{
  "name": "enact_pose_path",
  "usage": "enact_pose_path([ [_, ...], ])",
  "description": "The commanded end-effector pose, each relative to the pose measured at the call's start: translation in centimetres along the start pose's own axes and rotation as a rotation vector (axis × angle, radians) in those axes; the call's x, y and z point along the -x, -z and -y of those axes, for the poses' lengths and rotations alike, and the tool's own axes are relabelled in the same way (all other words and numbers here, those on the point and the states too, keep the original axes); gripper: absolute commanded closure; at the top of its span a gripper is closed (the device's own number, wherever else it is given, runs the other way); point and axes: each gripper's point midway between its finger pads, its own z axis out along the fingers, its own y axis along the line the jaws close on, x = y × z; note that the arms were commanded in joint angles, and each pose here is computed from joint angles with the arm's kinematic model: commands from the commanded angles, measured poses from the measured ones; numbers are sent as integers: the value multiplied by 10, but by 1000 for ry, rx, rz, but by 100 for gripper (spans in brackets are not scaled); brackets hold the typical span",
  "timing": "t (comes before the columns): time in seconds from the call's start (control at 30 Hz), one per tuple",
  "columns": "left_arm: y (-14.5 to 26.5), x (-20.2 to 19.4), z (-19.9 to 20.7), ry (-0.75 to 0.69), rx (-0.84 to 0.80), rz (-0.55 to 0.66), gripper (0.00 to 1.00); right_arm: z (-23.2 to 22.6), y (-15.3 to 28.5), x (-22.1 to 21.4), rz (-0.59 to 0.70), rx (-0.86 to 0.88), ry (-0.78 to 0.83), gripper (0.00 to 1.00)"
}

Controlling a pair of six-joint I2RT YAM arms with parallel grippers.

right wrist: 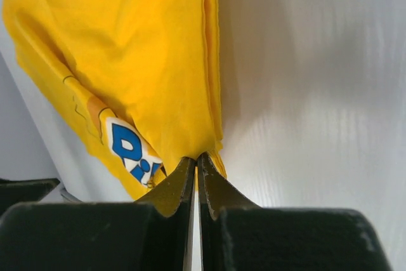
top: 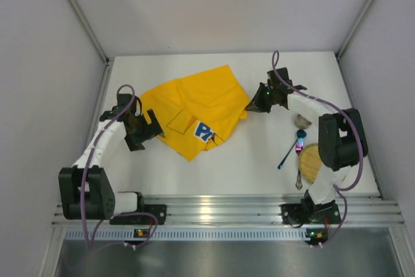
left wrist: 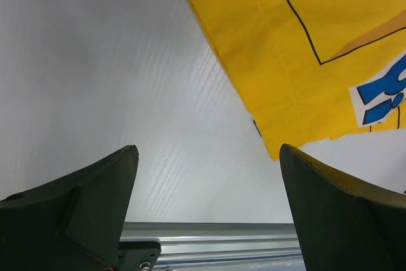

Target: Set the dinner table for one person

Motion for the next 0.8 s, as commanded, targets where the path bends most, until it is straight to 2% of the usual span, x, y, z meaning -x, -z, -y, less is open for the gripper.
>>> enact_pose_path([
  [0.0, -33, -8, 31, -23, -127, -83, 2, 14, 24, -13, 4, -45, 65, 100],
  [0.07, -52, -28, 37, -59, -96, -164, 2, 22, 30, -22, 0, -58, 56, 100],
  [0.2, -70, -51, 67, -147, -101, -194, 2, 32, 37, -31, -3, -76, 54, 100],
  [0.33, -79, -57, 80, -150, -104, -214, 5, 41, 47, -30, 10, -92, 52, 100],
  [0.47, -96, -67, 75, -168, -67, -268, 38, 54, 52, -29, 9, -109, 41, 100],
  [0.57, -107, -68, 72, -192, -47, -286, 54, 61, 55, -29, 8, -117, 30, 100],
  [0.67, -114, -62, 72, -230, -19, -299, 84, 67, 58, -29, 7, -126, 24, 100],
  [0.7, -114, -60, 69, -246, 0, -296, 100, 69, 59, -29, 9, -129, 20, 100],
  [0.77, -111, -49, 66, -265, 46, -272, 100, 74, 61, -31, 3, -139, 20, 100],
])
